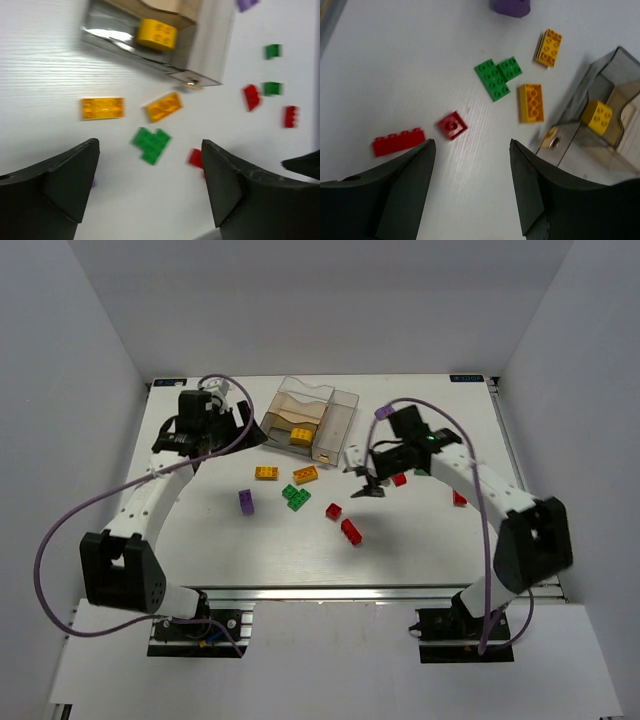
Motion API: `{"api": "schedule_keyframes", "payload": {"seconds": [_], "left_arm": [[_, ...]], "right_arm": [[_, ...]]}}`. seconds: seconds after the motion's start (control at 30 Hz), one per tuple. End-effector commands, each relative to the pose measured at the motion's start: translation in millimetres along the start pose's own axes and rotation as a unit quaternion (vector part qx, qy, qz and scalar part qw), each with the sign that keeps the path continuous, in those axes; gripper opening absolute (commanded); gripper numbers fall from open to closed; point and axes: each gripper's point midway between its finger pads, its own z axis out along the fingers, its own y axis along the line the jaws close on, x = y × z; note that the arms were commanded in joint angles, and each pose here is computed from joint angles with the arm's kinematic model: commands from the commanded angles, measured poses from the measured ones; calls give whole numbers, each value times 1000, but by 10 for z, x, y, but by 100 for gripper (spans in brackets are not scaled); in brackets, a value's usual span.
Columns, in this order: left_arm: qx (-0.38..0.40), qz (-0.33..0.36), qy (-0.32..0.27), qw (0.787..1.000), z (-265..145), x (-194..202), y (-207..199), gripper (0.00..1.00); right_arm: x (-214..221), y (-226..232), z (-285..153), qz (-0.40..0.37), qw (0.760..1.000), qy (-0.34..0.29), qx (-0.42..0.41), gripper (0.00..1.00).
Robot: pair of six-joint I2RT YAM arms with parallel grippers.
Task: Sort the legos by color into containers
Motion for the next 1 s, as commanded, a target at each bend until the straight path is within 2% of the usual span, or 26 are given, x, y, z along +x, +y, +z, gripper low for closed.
{"api": "schedule_keyframes", "payload": {"seconds": [0.0,0.03,0.07,0.1,0.13,0.17,0.2,0.27,0.3,0.47,0.7,0.97], "left_arm": [[-110,86,-84,987,-354,-111,403,94],[-123,85,-97,984,-418,-97,454,95],[-173,83,-121,974,-511,-122,638,98],[-177,90,-155,968,-653,-187,627,98],[-191,90,-142,967,-622,-8,755,98],[-193,94,-154,965,-657,-10,767,98],[-190,102,-157,964,-690,29,748,98],[-193,104,-164,962,-739,7,744,98],[-193,104,-167,961,-756,-3,737,98],[-202,103,-173,958,-813,-23,777,98],[-201,103,-187,956,-895,-58,748,98],[-202,104,-195,954,-945,-74,736,98]], "right_arm": [[35,-172,411,-73,993,80,-46,66],[43,-275,471,-80,991,95,-44,66],[224,-365,578,-64,989,128,-47,65],[24,-532,675,-87,987,129,-45,64],[152,-596,808,-77,985,146,-55,63],[163,-655,880,-72,982,163,-56,63],[-4,-839,929,-87,982,161,-41,65],[142,-935,1118,-72,979,185,-36,68],[73,-1074,1173,-83,979,185,-18,71],[355,-1052,1432,-68,973,215,-54,77],[667,-953,1580,-76,963,243,-87,78],[882,-1024,1667,-66,959,266,-71,78]]}}
